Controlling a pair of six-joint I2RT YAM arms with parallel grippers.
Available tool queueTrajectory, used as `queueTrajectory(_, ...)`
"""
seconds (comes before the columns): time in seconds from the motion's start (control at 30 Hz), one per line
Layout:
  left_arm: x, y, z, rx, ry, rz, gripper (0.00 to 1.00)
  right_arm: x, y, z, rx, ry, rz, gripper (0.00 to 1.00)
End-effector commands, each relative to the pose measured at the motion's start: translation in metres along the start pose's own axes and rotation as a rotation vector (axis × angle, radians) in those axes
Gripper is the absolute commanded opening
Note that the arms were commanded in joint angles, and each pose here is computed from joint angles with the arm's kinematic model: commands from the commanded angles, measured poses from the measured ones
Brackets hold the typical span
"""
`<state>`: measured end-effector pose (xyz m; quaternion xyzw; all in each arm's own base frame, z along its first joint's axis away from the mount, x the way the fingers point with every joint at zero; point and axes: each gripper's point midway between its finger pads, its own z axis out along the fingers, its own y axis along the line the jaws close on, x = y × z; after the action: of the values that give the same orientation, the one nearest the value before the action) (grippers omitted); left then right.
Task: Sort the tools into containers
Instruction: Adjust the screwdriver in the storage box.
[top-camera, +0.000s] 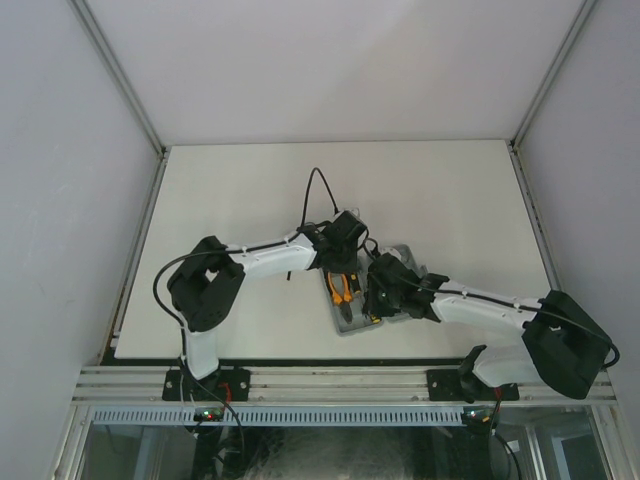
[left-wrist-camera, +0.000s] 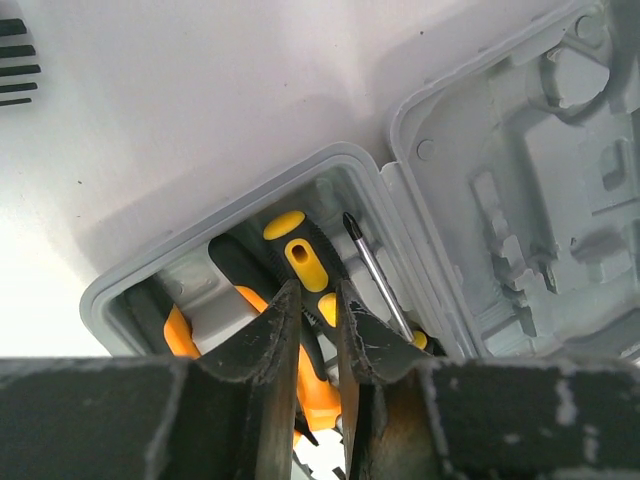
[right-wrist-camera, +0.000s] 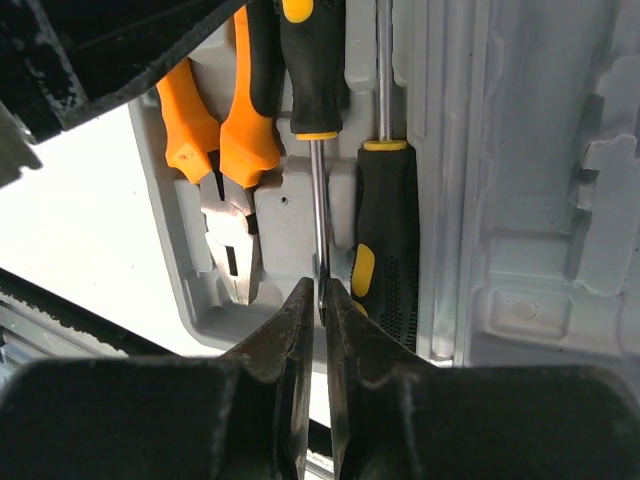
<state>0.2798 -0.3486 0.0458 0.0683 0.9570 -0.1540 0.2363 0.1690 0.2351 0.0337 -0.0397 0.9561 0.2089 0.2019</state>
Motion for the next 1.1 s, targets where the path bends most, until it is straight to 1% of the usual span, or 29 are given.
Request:
queueTrajectory(0.0, -0.006, -0.012, 0.003, 0.041, -0.016, 0.004, 0.23, -0.012, 0.012, -0.001, -0.004, -0.028, -0.037, 0.08)
queueTrajectory(0.3, -0.003, -0.013, 0.003, 0.044, -0.011, 0.009, 0.22, -0.005, 0.000, 0.003, 0.117, -0.001, -0.074, 0.00)
queueTrajectory(0.37, -0.002, -0.012, 0.003, 0.044, -0.008, 0.010, 0.21, -0.001, -0.005, 0.005, 0.148, 0.012, -0.075, 0.00)
queueTrajectory(0.57, 0.005, -0.010, 0.003, 0.051, 0.004, 0.013, 0.15, 0.012, -0.019, 0.010, 0.243, 0.045, -0.070, 0.00)
queueTrajectory(0.8, 0.021, -0.011, 0.006, 0.063, 0.040, 0.039, 0.01, 0.028, -0.036, 0.014, 0.330, 0.096, -0.053, 0.00)
queueTrajectory(0.97, 0.033, -0.008, 0.010, 0.047, 0.075, 0.062, 0.00, 0.035, -0.040, 0.018, 0.356, 0.111, -0.044, 0.00)
queueTrajectory(1.07, 0.040, -0.006, 0.012, 0.031, 0.098, 0.109, 0.00, 0.038, -0.045, 0.019, 0.382, 0.119, -0.040, 0.00)
